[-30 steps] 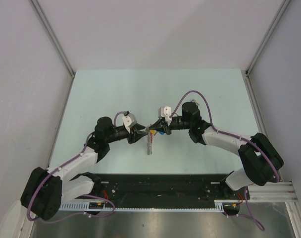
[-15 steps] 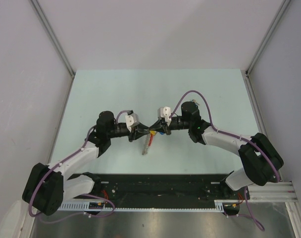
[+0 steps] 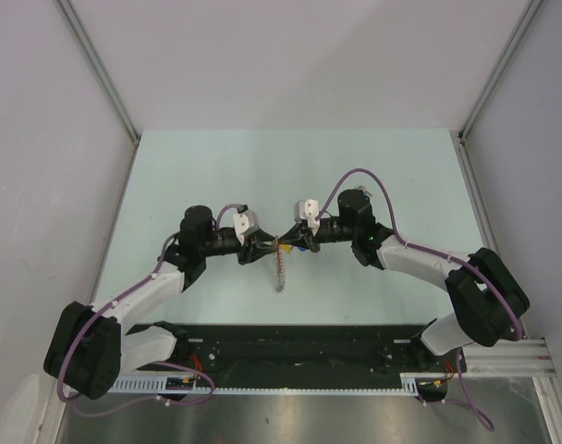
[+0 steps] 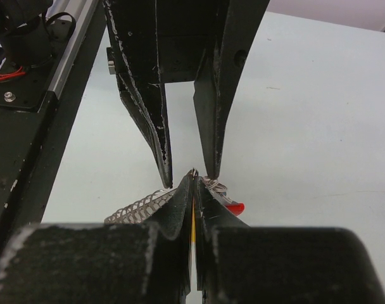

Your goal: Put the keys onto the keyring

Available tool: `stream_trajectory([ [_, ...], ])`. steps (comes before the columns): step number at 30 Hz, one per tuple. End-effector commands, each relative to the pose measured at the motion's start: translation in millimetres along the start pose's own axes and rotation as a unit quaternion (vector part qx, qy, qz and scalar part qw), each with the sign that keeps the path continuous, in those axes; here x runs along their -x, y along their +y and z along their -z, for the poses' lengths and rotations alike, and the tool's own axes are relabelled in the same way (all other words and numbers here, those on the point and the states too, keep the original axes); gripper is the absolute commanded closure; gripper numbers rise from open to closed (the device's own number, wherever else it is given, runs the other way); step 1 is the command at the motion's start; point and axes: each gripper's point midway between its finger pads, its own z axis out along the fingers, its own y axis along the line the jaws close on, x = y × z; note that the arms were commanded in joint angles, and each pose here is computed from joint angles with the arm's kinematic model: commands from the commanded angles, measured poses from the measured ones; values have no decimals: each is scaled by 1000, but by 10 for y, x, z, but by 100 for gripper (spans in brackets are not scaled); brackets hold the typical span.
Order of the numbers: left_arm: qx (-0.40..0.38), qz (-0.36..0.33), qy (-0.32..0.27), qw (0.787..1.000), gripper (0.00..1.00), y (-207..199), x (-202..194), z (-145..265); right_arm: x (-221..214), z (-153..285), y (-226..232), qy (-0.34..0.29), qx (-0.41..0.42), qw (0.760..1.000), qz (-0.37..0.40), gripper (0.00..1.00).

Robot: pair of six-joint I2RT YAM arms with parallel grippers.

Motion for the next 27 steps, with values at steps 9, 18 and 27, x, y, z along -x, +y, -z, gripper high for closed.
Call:
stream_trajectory([
  [9, -25, 5, -5, 1000, 76, 6, 62, -26, 346, -15, -95, -33, -2, 998, 46, 100],
  [18, -22, 16, 3, 1000, 96, 35, 8, -36, 350, -2, -99, -32, -4, 998, 47, 100],
  [27, 62, 46, -22, 997, 100, 257, 163, 44, 332, 67, -152, -12, -29, 998, 52, 100],
])
